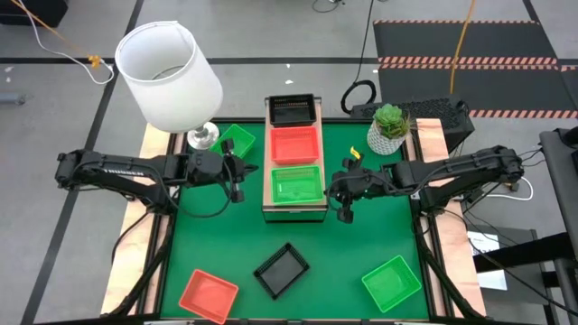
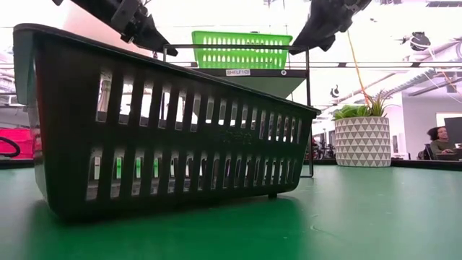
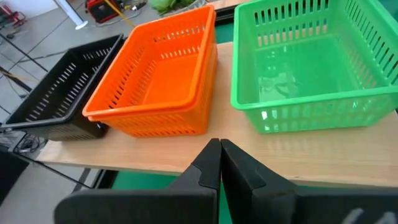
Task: Stack baskets on shelf by color
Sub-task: Adjust the green bin on the shelf, then stack the top green bin on top of the green bin on the shelf
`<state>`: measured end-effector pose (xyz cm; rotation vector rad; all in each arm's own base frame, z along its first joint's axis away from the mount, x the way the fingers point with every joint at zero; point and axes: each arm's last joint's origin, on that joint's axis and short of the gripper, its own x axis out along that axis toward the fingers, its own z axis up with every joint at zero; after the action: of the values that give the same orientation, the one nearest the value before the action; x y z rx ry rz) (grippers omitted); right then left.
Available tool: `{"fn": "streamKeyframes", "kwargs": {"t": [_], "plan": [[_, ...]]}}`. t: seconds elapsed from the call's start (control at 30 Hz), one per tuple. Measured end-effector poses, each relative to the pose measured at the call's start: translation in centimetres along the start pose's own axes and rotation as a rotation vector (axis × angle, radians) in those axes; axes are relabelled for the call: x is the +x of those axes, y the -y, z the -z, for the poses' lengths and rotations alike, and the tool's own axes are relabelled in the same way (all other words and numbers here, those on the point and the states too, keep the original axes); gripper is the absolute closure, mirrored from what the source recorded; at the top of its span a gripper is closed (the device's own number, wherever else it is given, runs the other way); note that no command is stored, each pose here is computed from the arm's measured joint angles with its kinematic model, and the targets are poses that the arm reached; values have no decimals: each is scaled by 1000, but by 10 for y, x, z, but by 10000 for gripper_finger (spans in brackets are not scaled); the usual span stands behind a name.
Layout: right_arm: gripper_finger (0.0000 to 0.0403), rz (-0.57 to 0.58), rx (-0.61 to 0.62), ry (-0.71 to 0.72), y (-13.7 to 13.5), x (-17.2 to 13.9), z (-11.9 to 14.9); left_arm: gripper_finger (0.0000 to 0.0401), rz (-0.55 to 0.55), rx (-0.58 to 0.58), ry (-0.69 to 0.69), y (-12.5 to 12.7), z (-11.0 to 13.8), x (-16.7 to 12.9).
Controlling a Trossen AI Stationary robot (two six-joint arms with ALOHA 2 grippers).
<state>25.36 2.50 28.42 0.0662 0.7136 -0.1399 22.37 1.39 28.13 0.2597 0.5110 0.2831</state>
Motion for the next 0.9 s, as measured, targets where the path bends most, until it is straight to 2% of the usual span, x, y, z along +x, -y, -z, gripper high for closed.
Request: {"fn": "streamKeyframes", "kwargs": {"t": [0.37, 0.57, 0.7, 0.9], "plan": [[399, -24, -46, 10, -2, -2, -1, 389, 11, -37, -64, 1, 6, 0], [399, -47, -99, 29, -7, -12, 0, 389, 26, -121, -242, 5, 24, -3], [399, -61, -126, -13, -11, -22, 7, 387, 25, -171, -338, 10, 33, -7], [399, -52, -167, -39, -15, -39, 15, 358, -58, -175, -414, 18, 40, -11]]}}
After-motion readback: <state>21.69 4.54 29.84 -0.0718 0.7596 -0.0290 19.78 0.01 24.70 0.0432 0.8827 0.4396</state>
